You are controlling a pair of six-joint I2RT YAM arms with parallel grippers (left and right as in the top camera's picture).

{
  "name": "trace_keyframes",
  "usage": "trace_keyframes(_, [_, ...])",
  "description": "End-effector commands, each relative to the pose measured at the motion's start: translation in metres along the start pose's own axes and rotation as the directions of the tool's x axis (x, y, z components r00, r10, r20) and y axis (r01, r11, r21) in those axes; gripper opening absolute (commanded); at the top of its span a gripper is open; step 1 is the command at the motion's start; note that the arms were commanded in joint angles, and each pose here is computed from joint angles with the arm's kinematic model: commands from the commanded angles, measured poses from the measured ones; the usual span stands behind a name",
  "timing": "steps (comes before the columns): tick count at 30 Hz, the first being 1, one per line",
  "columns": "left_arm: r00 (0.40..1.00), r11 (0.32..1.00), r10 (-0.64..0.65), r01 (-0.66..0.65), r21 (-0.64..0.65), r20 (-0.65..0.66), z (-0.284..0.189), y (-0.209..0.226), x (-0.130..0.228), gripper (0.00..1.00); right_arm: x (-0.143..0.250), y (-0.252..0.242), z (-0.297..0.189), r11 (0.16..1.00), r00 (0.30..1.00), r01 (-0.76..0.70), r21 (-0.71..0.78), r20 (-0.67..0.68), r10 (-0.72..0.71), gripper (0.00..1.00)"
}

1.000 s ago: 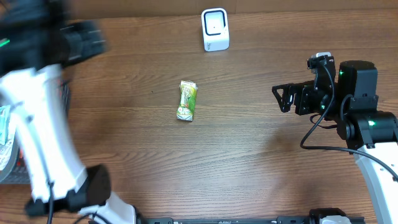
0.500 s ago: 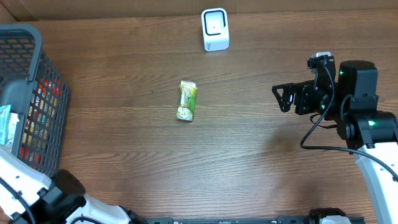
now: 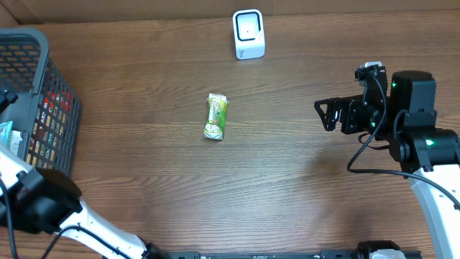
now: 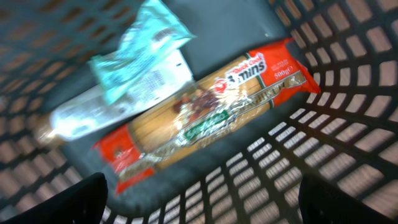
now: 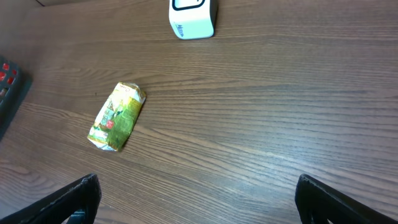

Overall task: Scan the item barcode
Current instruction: 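Place the green juice pack on the table center, release, return left, then grasp the red-orange spaghetti packet in the basket with the left gripper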

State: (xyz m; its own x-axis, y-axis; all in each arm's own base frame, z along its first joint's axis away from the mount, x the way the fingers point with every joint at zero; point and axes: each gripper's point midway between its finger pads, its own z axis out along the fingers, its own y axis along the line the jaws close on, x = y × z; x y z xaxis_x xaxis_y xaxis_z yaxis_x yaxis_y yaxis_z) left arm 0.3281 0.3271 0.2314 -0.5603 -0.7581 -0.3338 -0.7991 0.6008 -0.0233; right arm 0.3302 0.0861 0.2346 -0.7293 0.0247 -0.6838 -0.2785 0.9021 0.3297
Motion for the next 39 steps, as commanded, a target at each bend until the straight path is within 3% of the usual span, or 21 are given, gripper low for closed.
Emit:
trace_keyframes(1, [0.986,0.981,0.154,-0.145,0.129,-0.063,0.037,-0.021,0.003,0.88,-0.01,0.003,-0.005,1.0,1.0,0.013,0.002,0.028,-0.013,1.0])
trace_keyframes(4, [0.972,0.964,0.211,-0.19,0.183,-0.102,0.072,-0.03,0.005,0.88,-0.01,0.003,-0.005,1.0,1.0,0.013,0.002,0.028,-0.013,1.0])
trace_keyframes(13, [0.942,0.967,0.243,-0.215,0.14,-0.23,0.138,-0.022,0.022,0.93,-0.01,0.003,-0.005,1.0,1.0,0.013,0.002,0.028,-0.013,1.0])
trace_keyframes(17, [0.929,0.959,0.271,-0.239,0.151,-0.251,0.153,-0.027,0.027,1.0,-0.01,0.003,-0.005,1.0,0.999,0.014,0.002,0.03,-0.014,1.0])
trace_keyframes(30, [0.877,0.941,0.333,-0.289,0.174,-0.346,0.201,-0.039,0.055,0.99,-0.013,0.003,-0.005,1.0,0.999,0.018,0.001,0.039,-0.018,1.0])
trace_keyframes(36, [0.87,0.947,0.319,-0.279,0.158,-0.375,0.21,-0.035,0.061,0.77,-0.013,0.003,-0.005,1.0,0.999,0.017,0.001,0.039,-0.017,1.0])
trace_keyframes(37, [0.871,0.948,0.316,-0.277,0.157,-0.376,0.21,-0.034,0.061,0.69,-0.013,0.003,-0.005,1.0,0.999,0.017,0.001,0.039,-0.017,1.0])
trace_keyframes(38, [0.872,0.949,0.314,-0.274,0.156,-0.376,0.21,-0.032,0.061,0.4,-0.013,0.003,-0.005,1.0,0.999,0.018,0.001,0.039,-0.018,1.0])
trace_keyframes(39, [0.872,0.95,0.312,-0.273,0.154,-0.377,0.21,-0.031,0.06,0.28,-0.013,0.003,-0.005,1.0,0.999,0.017,0.001,0.039,-0.017,1.0])
